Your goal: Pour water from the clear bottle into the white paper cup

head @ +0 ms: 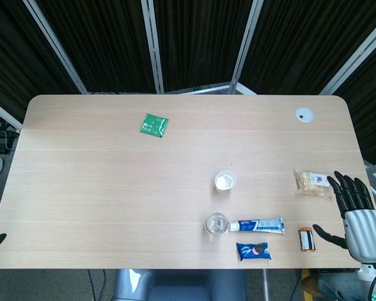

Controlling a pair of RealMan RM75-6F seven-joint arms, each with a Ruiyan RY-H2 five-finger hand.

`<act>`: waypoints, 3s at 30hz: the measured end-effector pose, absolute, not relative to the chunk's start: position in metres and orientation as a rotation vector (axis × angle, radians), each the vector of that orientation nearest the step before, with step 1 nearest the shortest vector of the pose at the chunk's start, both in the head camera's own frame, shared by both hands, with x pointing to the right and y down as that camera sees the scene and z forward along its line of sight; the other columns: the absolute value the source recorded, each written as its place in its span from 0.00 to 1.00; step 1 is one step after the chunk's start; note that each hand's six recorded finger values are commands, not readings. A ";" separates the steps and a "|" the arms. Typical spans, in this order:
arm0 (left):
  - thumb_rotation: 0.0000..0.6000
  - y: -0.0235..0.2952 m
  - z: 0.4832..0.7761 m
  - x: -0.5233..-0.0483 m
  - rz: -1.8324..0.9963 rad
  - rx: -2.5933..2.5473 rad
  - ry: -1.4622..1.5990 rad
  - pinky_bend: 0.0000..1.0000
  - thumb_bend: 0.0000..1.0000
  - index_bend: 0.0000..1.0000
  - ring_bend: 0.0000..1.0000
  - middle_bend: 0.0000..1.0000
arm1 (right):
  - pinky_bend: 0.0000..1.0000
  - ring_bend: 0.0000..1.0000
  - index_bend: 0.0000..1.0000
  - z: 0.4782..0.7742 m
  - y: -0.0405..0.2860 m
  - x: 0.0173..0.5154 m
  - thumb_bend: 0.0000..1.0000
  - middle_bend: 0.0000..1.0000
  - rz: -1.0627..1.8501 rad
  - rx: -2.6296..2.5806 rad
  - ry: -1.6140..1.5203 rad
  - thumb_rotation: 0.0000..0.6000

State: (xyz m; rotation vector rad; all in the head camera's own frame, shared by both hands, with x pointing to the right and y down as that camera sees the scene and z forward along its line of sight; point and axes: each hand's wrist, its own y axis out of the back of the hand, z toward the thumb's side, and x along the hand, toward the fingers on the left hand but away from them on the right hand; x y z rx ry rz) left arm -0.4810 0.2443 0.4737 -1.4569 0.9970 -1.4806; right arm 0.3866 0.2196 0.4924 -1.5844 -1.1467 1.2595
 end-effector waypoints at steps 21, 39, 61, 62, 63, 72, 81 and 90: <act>1.00 0.234 0.481 -0.470 -1.445 -1.468 0.994 0.00 0.00 0.00 0.00 0.00 | 0.00 0.00 0.00 0.566 0.223 0.381 0.00 0.00 1.214 -2.183 -1.047 1.00; 1.00 0.228 0.512 -0.473 -1.566 -1.423 0.944 0.00 0.00 0.00 0.00 0.00 | 0.03 0.00 0.00 0.661 0.240 0.338 0.00 0.07 1.013 -2.736 -0.736 1.00; 1.00 0.220 0.528 -0.484 -1.641 -1.399 0.938 0.00 0.00 0.00 0.00 0.00 | 0.09 0.01 0.00 0.698 0.230 0.263 0.00 0.11 0.935 -2.785 -0.638 1.00; 1.00 0.219 0.529 -0.484 -1.644 -1.398 0.937 0.00 0.00 0.00 0.00 0.00 | 0.09 0.01 0.00 0.700 0.230 0.261 0.00 0.11 0.939 -2.789 -0.638 1.00; 1.00 0.219 0.529 -0.485 -1.646 -1.398 0.937 0.00 0.00 0.00 0.00 0.00 | 0.09 0.01 0.00 0.702 0.230 0.257 0.00 0.11 0.943 -2.795 -0.640 1.00; 1.00 0.219 0.536 -0.487 -1.682 -1.398 0.920 0.00 0.00 0.00 0.00 0.00 | 0.09 0.03 0.00 0.716 0.228 0.239 0.00 0.13 0.949 -2.812 -0.649 1.00; 1.00 0.218 0.537 -0.488 -1.689 -1.402 0.917 0.00 0.00 0.00 0.00 0.00 | 0.09 0.05 0.02 0.724 0.227 0.222 0.00 0.15 0.934 -2.827 -0.639 1.00; 1.00 0.218 0.538 -0.488 -1.693 -1.408 0.915 0.00 0.00 0.00 0.00 0.00 | 0.13 0.12 0.13 0.735 0.226 0.214 0.00 0.25 0.961 -2.818 -0.688 1.00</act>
